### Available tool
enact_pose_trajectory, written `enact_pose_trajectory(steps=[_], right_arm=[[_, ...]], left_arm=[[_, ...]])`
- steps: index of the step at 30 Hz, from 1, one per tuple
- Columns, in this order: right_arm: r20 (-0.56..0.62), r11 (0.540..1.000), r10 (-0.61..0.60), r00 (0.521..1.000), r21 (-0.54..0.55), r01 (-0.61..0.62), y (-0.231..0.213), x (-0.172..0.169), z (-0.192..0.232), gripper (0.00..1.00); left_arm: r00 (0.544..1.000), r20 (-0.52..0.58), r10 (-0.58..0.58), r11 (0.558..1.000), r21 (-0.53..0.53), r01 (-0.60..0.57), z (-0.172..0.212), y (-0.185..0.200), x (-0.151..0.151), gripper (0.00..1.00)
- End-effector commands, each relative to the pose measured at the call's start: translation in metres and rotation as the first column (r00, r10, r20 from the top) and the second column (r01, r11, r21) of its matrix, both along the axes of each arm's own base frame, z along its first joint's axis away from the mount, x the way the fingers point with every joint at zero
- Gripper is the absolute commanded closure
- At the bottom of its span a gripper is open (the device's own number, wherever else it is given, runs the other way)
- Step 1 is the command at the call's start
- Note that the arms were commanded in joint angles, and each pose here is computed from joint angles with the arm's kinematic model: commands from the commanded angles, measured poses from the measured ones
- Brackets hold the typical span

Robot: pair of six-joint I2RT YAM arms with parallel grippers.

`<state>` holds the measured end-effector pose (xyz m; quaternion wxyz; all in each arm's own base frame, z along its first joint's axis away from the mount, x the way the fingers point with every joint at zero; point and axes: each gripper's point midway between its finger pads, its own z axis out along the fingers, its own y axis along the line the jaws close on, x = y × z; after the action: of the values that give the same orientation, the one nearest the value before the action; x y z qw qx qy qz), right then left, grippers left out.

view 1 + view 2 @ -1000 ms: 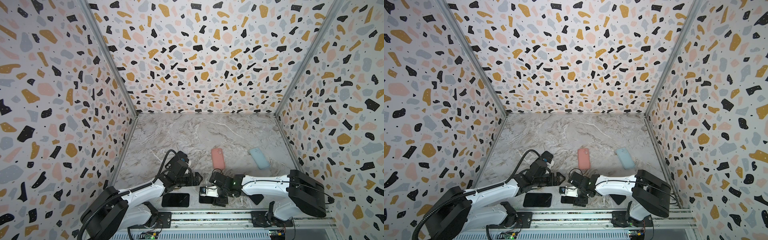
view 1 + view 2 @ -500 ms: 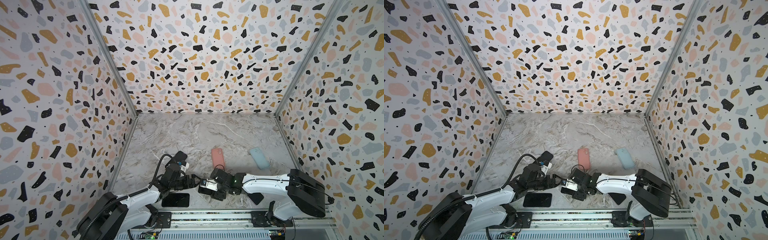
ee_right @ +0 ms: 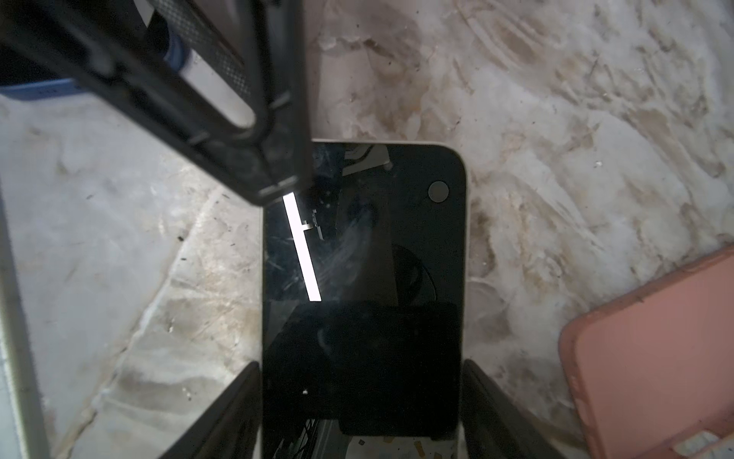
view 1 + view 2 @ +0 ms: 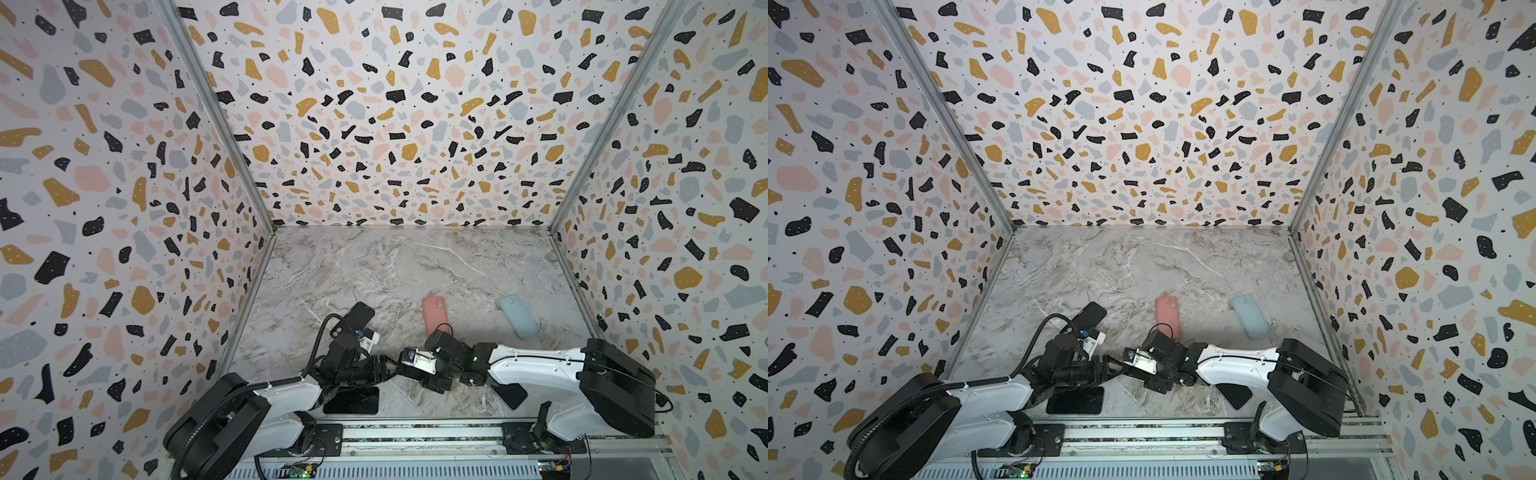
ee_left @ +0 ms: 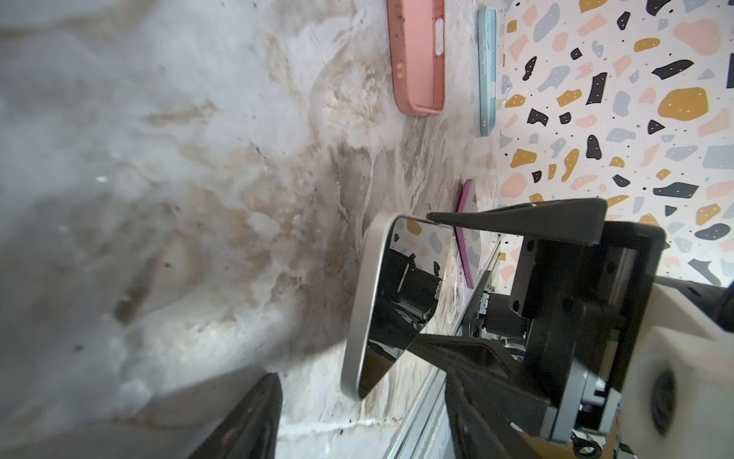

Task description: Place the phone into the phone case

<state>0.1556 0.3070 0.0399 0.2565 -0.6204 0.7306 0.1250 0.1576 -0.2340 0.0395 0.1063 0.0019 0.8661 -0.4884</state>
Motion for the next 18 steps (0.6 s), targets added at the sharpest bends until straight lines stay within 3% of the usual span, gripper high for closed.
enact_pose_trajectory(steps=[1,8,18], right_arm=[[0.015,0.996,0.006,1.0,0.084,-0.008,0.016,0.004,0.021,0.37],[0.019,0.995,-0.004,1.0,0.101,0.002,0.021,0.007,0.022,0.38],[0.018,0.992,-0.01,1.0,0.125,0.008,0.025,0.008,0.022,0.38]], left_arm=[[0.999,-0.028,-0.017,0.999,-0.03,0.017,-0.003,-0.002,-0.006,0.32],[1.0,0.011,-0.014,0.997,-0.082,0.015,0.012,-0.009,0.001,0.36],[0.998,0.054,-0.028,0.996,-0.085,0.033,0.016,-0.011,0.004,0.64]])
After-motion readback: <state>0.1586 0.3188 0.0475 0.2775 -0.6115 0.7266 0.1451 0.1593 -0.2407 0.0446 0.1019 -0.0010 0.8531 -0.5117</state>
